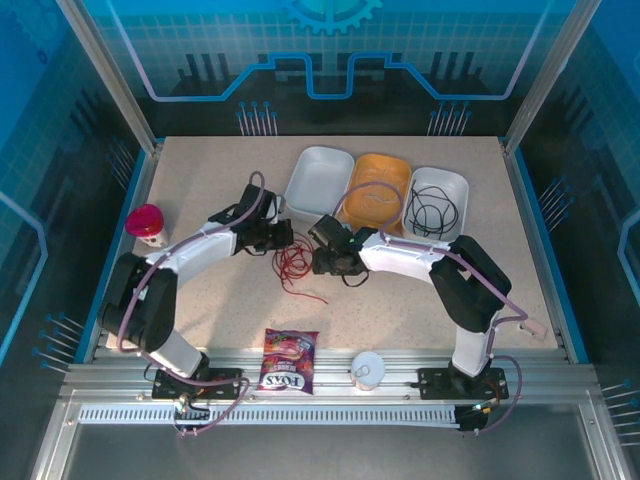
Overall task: Untangle the cables
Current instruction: Untie the cable, then place the cable into the container, then pick up the cable.
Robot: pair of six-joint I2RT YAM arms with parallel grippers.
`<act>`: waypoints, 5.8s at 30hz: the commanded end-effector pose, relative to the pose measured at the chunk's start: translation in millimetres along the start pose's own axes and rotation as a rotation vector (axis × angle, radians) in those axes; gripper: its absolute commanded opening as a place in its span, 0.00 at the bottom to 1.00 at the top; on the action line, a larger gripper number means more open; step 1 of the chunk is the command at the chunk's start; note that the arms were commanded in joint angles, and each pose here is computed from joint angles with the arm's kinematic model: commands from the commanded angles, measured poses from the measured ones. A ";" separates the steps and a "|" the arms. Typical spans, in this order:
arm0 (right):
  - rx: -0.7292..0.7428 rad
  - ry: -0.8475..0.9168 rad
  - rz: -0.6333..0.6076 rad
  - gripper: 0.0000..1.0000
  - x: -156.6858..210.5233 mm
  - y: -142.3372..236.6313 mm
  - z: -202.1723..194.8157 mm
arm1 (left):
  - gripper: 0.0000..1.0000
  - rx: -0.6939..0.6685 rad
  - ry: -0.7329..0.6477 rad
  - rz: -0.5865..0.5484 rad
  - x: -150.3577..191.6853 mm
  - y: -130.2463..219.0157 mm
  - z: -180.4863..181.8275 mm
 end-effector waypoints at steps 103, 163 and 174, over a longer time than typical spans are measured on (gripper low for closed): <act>-0.185 0.088 -0.498 0.14 35.3 75.0 -21.5 | 0.00 0.310 -0.102 -0.595 -142.1 121.9 -106.7; 0.099 -0.060 -0.653 1.00 21.9 199.0 -101.4 | 0.99 0.028 -0.085 -0.361 -116.7 28.6 -72.3; 0.112 -0.090 -0.489 1.00 15.9 164.8 -100.1 | 0.99 0.028 -0.128 -0.311 1.6 51.5 -41.7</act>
Point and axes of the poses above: each hand's point on the last joint's axis, 136 mm out from that joint toward the fingers, its own y axis back along the fingers, its own z axis along the line the jaws close on, x = y × z, the point moved 7 cm from there along y, back along the fingers, and after that the axes turned 3 degrees about y, right-handed, at the moved point
